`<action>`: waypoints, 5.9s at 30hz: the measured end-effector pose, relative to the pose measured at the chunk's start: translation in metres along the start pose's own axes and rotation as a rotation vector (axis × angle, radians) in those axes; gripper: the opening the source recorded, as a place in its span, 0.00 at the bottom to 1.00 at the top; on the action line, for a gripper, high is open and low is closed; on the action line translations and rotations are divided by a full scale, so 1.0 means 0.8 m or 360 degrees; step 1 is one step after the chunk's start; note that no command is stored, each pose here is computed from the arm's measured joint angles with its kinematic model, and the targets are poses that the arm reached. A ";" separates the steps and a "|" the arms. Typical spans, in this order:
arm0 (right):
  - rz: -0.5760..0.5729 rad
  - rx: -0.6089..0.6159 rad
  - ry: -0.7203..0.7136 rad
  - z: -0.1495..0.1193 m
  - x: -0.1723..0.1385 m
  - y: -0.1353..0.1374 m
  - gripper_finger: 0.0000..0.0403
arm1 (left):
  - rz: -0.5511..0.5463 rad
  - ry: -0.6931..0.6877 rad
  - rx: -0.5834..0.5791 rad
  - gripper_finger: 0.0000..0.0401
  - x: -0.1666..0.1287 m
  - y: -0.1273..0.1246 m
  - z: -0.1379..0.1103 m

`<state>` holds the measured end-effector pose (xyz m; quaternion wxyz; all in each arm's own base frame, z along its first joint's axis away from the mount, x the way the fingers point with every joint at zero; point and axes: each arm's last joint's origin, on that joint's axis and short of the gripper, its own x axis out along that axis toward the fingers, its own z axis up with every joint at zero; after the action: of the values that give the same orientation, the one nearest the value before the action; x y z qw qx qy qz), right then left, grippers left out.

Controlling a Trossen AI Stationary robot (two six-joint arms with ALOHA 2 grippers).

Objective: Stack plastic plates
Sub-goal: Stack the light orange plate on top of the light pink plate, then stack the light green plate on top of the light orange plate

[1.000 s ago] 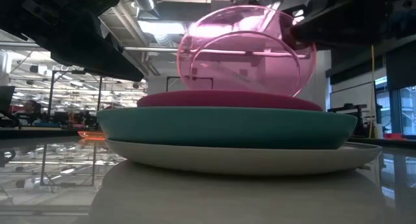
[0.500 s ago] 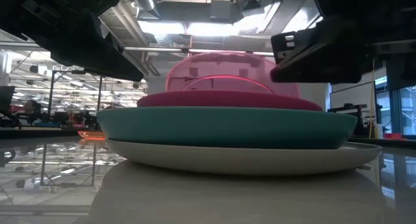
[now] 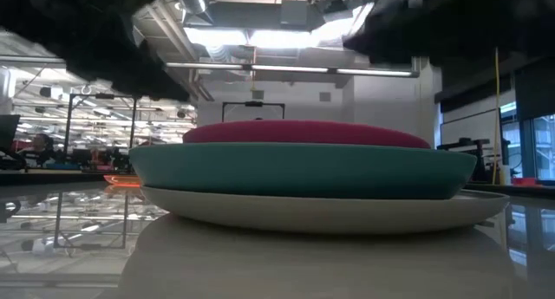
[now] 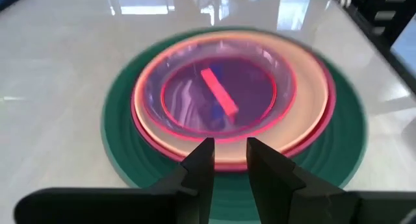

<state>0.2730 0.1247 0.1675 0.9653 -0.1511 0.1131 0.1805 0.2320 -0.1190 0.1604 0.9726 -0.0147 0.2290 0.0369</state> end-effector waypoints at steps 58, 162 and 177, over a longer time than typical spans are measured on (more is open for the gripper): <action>-0.0314 0.0024 0.0347 0.026 -0.065 -0.022 0.33 | 0.1029 0.1285 -0.0103 0.12 -0.009 0.271 -0.053; -0.0454 0.0164 0.0384 -0.001 -0.068 -0.049 0.33 | 0.0540 0.0782 0.0690 0.26 0.104 0.257 0.039; -0.0440 0.0174 0.0379 -0.001 -0.068 -0.050 0.33 | 0.0561 0.0726 0.0874 0.26 0.137 0.294 0.011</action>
<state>0.2387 0.0714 0.1917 0.9674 -0.1328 0.2145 0.0206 0.3156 0.1229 0.1168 0.8433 0.2775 0.4396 0.1365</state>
